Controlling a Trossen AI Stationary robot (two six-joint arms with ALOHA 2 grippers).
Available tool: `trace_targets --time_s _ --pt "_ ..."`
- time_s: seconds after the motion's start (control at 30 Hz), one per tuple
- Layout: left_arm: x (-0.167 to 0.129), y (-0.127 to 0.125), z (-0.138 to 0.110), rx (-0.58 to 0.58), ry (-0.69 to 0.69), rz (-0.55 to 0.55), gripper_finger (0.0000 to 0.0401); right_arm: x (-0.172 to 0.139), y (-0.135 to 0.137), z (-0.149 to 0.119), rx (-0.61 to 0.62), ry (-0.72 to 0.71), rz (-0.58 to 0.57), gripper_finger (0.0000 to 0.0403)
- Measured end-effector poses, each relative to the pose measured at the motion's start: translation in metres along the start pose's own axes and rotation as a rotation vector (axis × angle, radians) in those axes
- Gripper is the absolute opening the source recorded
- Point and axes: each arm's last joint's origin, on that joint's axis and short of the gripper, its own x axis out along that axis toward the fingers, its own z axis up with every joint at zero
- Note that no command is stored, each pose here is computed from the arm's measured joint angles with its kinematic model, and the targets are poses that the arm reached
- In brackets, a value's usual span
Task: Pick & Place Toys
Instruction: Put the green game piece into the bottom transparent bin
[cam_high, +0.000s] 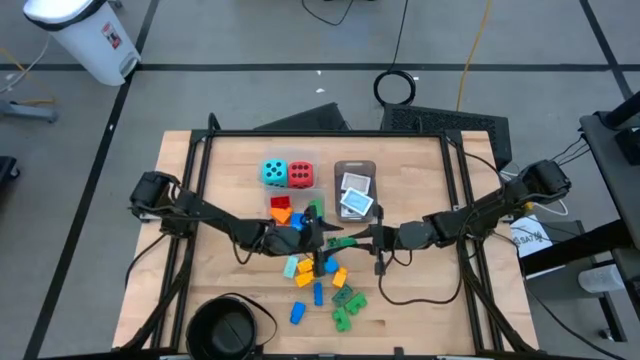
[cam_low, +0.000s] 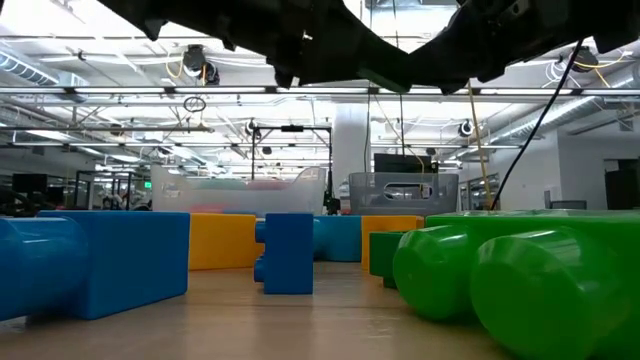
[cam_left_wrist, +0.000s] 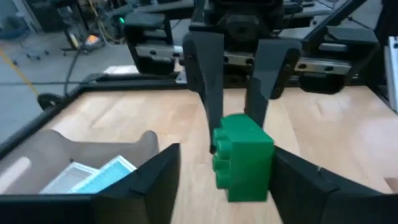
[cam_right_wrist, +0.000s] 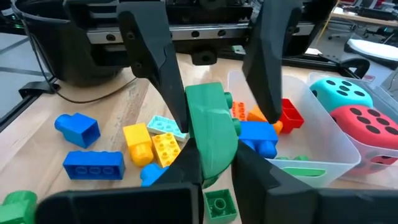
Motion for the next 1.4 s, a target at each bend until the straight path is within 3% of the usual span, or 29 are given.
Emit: trace_targets --time_s 0.23,0.4,0.6,0.8,0.97,1.27,1.33,1.4 --pt "0.002 0.005 -0.002 -0.023 0.024 -0.053 0.0096 0.000 0.000 -0.001 0.012 0.005 -0.005 0.0033" --pt "-0.001 0.008 0.003 -0.047 0.020 -0.023 0.0099 0.000 0.000 -0.001 0.087 0.019 -0.003 0.0073" --pt "-0.023 0.021 0.019 -0.077 0.071 0.202 0.0099 -0.002 0.006 -0.005 0.073 0.054 0.041 0.0164" --pt "-0.046 0.035 -0.004 -0.102 0.208 0.249 0.0099 -0.003 0.007 -0.006 0.072 0.056 0.029 0.0232" --pt "-0.063 0.050 -0.037 -0.186 0.301 0.267 0.0099 -0.003 0.007 -0.006 0.075 0.056 0.029 0.0248" --pt "-0.074 0.060 -0.055 -0.316 0.357 0.202 0.0099 -0.003 0.008 -0.005 0.078 0.050 0.039 0.0246" --pt "-0.073 0.060 -0.056 -0.355 0.361 0.204 0.0120 -0.004 0.013 -0.006 0.072 0.067 0.126 0.0251" --pt "-0.073 0.060 -0.057 -0.384 0.358 0.212 0.0170 -0.005 0.025 -0.010 0.062 0.091 0.256 0.0256"
